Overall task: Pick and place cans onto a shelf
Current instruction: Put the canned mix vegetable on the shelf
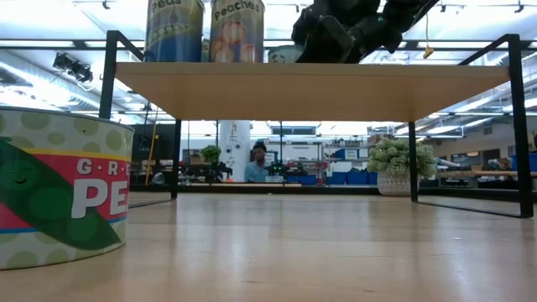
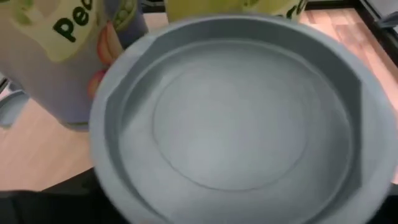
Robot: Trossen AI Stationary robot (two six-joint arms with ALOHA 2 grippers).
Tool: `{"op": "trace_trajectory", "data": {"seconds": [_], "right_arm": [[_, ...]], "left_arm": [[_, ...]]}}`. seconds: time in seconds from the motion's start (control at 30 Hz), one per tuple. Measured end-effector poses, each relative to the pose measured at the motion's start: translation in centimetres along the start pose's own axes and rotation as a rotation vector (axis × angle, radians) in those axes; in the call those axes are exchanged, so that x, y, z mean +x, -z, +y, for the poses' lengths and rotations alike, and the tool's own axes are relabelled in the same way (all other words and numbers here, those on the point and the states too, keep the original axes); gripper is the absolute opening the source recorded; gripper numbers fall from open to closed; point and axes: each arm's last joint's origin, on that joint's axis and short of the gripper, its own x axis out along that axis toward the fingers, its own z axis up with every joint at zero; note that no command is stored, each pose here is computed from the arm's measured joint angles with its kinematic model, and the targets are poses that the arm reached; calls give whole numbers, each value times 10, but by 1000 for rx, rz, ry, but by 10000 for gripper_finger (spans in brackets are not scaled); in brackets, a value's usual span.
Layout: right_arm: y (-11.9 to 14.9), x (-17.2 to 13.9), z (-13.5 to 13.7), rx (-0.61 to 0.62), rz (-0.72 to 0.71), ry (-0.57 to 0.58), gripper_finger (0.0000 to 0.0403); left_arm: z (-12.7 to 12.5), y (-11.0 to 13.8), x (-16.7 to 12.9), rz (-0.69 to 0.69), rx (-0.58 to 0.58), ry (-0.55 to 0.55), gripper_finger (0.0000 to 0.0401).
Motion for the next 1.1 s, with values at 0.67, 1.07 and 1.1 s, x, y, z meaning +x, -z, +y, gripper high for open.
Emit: {"op": "trace_trajectory", "data": {"seconds": [0.67,1.07,1.1], "right_arm": [[-16,-37,14,3,-60,64,383],[-15,-69,26,23,-3,123,383],[-15,-73,29,19,1,132,383]], "left_arm": [[0,1,0,5,27,-5,396],[-2,12,-3,171,31,111,396],[-3,14,-4,207,25,124,396]]}}
